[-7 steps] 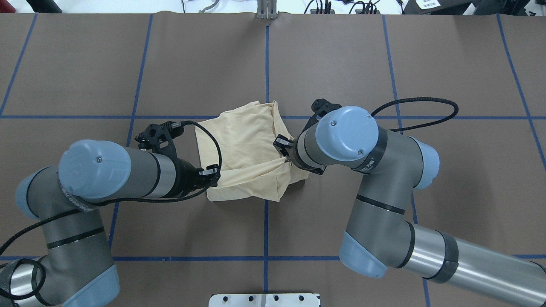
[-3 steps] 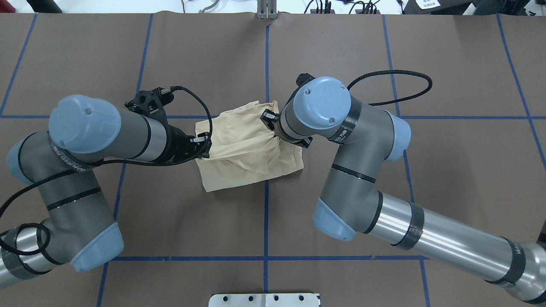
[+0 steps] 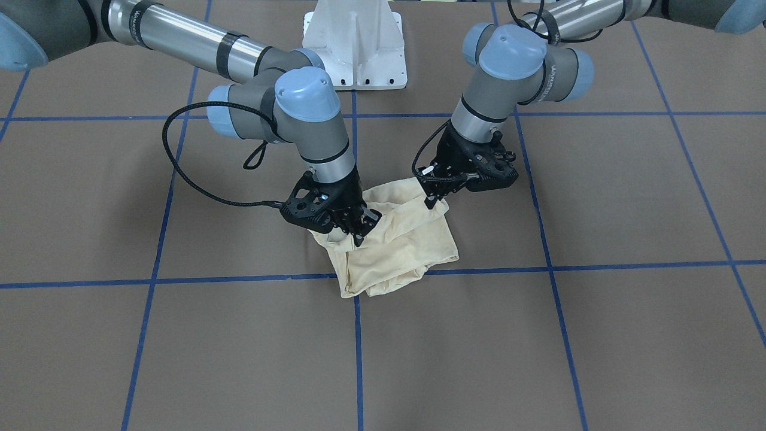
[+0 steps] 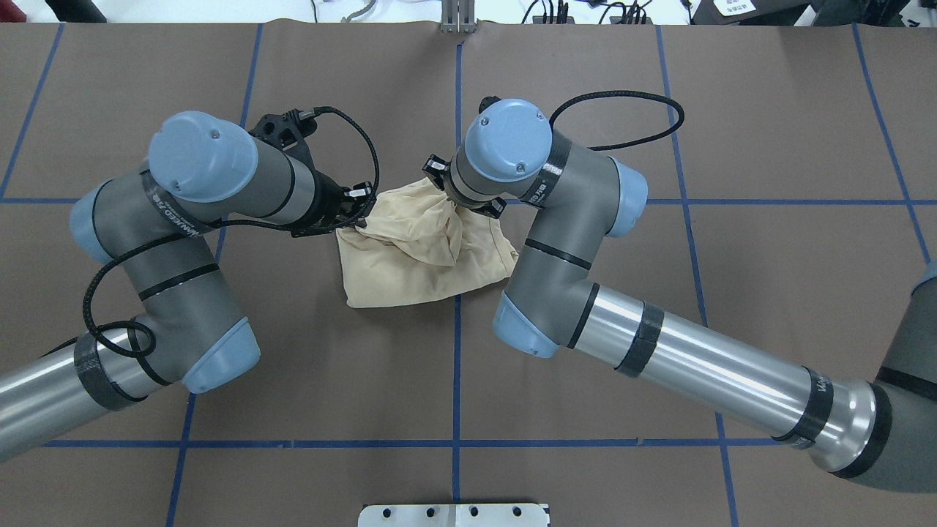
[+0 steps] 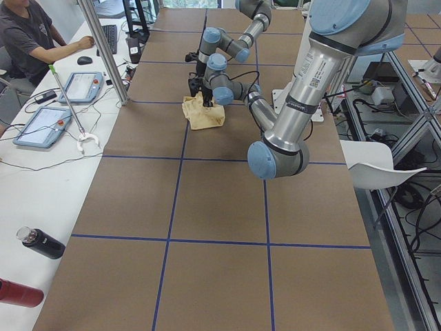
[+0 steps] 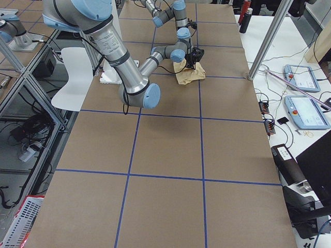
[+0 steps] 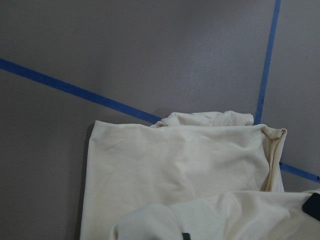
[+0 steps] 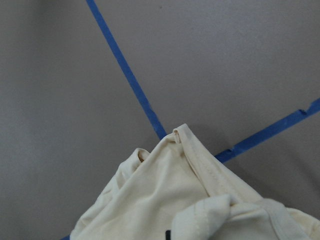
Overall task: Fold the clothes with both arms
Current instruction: 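Lift the near end with both grippers and fold it away from the robot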
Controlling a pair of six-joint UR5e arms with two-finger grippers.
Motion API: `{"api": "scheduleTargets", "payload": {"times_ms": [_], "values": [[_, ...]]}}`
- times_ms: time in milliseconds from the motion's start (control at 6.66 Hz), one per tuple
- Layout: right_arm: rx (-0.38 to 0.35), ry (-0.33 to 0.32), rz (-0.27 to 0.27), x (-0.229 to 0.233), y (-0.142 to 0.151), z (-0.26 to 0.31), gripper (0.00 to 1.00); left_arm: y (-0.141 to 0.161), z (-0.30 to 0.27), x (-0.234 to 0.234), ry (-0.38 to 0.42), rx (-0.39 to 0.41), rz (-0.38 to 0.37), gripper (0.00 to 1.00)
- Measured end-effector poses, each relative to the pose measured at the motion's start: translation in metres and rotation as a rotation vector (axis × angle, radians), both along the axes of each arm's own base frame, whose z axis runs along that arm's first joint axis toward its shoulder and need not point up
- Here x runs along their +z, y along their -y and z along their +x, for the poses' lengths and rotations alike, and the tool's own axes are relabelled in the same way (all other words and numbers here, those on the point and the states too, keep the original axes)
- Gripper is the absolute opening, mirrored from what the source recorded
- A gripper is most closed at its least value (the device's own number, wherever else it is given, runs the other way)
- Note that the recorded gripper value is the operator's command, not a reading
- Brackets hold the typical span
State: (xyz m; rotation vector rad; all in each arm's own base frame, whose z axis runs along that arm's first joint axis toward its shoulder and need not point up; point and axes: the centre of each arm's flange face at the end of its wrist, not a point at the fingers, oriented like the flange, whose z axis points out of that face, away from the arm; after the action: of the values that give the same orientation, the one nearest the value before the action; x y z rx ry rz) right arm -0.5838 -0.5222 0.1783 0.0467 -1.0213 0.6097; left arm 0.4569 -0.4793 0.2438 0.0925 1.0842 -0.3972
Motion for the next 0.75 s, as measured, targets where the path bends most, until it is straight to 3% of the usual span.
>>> {"api": "scheduleTargets", "payload": {"times_ms": [750], "values": [[0.008,-0.006,-0.003,0.009,0.012,-0.007,0.00,0.029,0.005,0.023,0.012,-0.022,0.006,0.00]]}}
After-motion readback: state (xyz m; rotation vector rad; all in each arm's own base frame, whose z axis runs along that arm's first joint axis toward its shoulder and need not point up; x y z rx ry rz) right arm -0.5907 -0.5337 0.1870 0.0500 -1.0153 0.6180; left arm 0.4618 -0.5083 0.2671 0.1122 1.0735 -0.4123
